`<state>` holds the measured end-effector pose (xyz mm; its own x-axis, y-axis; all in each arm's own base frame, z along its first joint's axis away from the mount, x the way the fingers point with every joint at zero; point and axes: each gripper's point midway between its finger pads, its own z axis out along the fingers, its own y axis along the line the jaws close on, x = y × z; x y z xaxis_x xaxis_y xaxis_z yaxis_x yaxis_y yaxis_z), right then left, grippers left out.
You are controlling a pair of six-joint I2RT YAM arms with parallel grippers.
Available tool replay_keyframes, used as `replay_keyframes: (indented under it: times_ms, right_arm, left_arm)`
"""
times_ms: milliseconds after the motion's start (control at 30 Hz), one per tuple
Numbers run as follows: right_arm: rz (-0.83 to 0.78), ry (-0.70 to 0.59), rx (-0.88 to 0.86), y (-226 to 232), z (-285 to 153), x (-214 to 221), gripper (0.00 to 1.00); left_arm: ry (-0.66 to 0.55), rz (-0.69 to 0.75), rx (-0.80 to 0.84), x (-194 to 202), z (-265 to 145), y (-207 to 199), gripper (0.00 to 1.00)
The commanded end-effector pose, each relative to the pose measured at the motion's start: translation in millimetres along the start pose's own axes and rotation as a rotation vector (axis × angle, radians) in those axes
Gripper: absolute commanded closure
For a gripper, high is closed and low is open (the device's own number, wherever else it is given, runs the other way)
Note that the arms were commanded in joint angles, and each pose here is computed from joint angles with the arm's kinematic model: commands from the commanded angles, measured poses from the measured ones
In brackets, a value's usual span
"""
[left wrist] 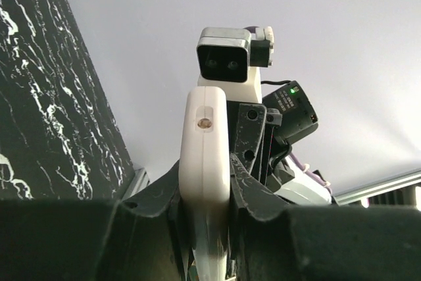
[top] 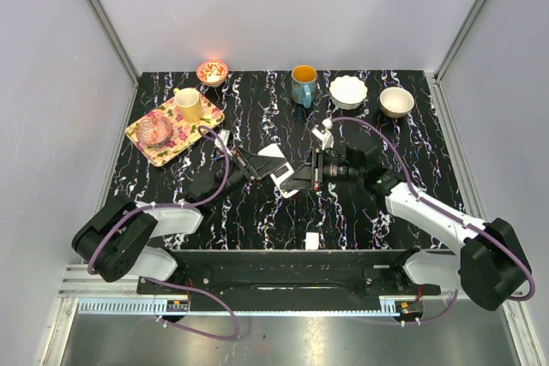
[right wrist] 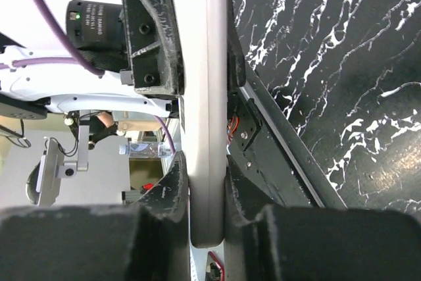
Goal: Load the batteries into the remote control
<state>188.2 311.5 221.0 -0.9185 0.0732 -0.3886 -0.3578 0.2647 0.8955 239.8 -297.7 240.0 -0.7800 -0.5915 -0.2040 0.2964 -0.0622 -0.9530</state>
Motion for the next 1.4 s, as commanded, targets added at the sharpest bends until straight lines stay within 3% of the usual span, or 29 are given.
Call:
replay_keyframes:
  times_ms: [0, 33, 67, 233, 633, 900, 1000, 1267, 1367]
  right_arm:
    - [-0.015, 0.003, -0.040, 10.1, -2.4, -1.1, 1.00]
    - [-0.013, 0.014, -0.041, 8.8, -1.7, 0.7, 1.00]
    - [-0.015, 0.018, -0.044, 9.3, -1.4, 0.8, 1.00]
    - [-0.035, 0.031, -0.045, 12.2, -2.5, -1.5, 1.00]
    - [-0.045, 0.003, -0.041, 10.6, -8.1, -10.6, 1.00]
    - [-0.021, -0.006, -0.091, 12.4, -7.2, -11.0, 1.00]
    - [-0.017, -0.005, -0.096, 12.0, -6.4, -10.9, 1.00]
    - [-0.004, 0.001, -0.111, 10.3, -7.9, -8.6, 1.00]
    - [-0.001, 0.009, -0.115, 9.9, -10.5, -6.7, 0.98]
  left_arm:
    - [-0.038, 0.078, 0.117, -11.3, 4.9, -29.8, 0.92]
    - [-0.027, 0.077, 0.117, -9.8, 6.1, -29.0, 0.80]
    - [-0.012, 0.076, 0.122, -7.8, 7.4, -29.8, 0.75]
    - [0.063, 0.055, 0.191, 3.5, 9.4, -38.9, 0.62]
    - [0.106, 0.058, 0.206, 15.9, 3.7, -41.6, 0.61]
    - [0.126, 0.050, 0.236, 27.9, 5.6, -48.1, 0.54]
    - [0.129, 0.042, 0.241, 29.9, 7.5, -48.5, 0.58]
    - [0.115, 0.017, 0.258, 29.9, 6.1, -47.0, 1.00]
    - [0.101, 0.014, 0.252, 27.8, 5.1, -45.3, 1.00]
